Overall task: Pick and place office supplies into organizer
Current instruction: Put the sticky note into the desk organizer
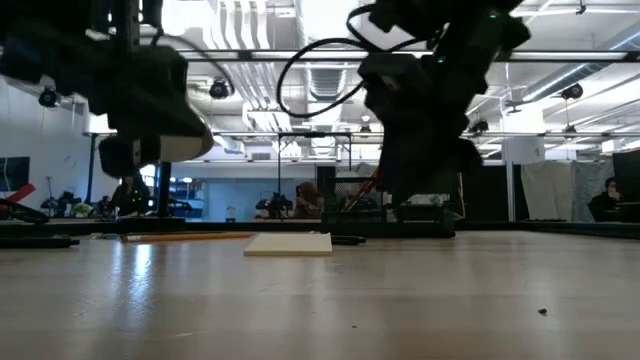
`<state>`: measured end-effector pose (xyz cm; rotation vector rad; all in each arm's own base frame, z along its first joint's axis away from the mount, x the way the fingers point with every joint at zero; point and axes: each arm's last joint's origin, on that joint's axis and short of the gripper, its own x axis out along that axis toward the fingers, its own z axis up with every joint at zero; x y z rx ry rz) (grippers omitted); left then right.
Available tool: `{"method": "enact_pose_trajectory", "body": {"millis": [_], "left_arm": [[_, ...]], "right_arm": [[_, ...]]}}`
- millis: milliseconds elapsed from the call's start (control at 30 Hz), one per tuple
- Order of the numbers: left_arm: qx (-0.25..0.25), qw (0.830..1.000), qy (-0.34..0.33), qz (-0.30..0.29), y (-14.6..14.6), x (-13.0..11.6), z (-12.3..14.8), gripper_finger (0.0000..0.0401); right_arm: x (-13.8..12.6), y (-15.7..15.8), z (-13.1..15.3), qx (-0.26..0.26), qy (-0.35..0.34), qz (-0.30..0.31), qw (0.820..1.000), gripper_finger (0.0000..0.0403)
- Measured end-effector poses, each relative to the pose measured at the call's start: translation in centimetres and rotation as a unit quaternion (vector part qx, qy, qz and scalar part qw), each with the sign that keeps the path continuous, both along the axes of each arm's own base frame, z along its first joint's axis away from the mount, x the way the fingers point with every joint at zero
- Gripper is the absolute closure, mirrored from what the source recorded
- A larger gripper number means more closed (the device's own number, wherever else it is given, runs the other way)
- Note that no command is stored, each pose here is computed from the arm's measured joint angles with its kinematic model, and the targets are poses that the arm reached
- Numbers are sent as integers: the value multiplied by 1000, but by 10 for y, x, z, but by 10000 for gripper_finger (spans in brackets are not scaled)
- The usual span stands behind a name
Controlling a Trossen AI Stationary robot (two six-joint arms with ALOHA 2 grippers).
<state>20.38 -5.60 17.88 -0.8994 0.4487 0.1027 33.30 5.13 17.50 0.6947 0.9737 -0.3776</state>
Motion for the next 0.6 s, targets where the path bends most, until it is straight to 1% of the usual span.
{"method": "enact_pose_trajectory", "body": {"millis": [67, 100, 167, 233, 267, 333, 367, 433, 533, 600], "left_arm": [[1, 1000, -13, -9, -4, 1, -8, 401], [6, 999, -31, -20, -8, 4, -10, 401], [18, 996, -73, -44, -16, 10, -9, 401], [28, 989, -125, -68, -27, 16, -3, 401], [30, 986, -143, -77, -33, 20, -1, 401], [33, 985, -144, -88, -42, 24, -3, 401], [31, 986, -139, -86, -44, 26, -6, 401], [38, 988, -129, -72, -44, 28, -15, 401], [38, 987, -146, -47, -45, 33, -19, 401], [36, 989, -142, -33, -45, 35, -24, 401]], "right_arm": [[8, 0, 0, -7, -8, 14, 1000, 263], [11, 1, 1, -9, -8, 16, 1000, 263], [18, 2, 1, -14, -10, 24, 1000, 264], [23, 2, 4, -13, -10, 28, 999, 266], [25, 0, 5, -3, -4, 23, 1000, 267], [31, -5, 4, 41, 0, 8, 999, 268], [31, -8, 1, 59, 9, 3, 998, 268], [33, -14, -8, 80, 26, -9, 996, 268], [34, -22, -17, 98, 43, -15, 994, 268], [34, -26, -23, 123, 54, -9, 991, 268]]}}
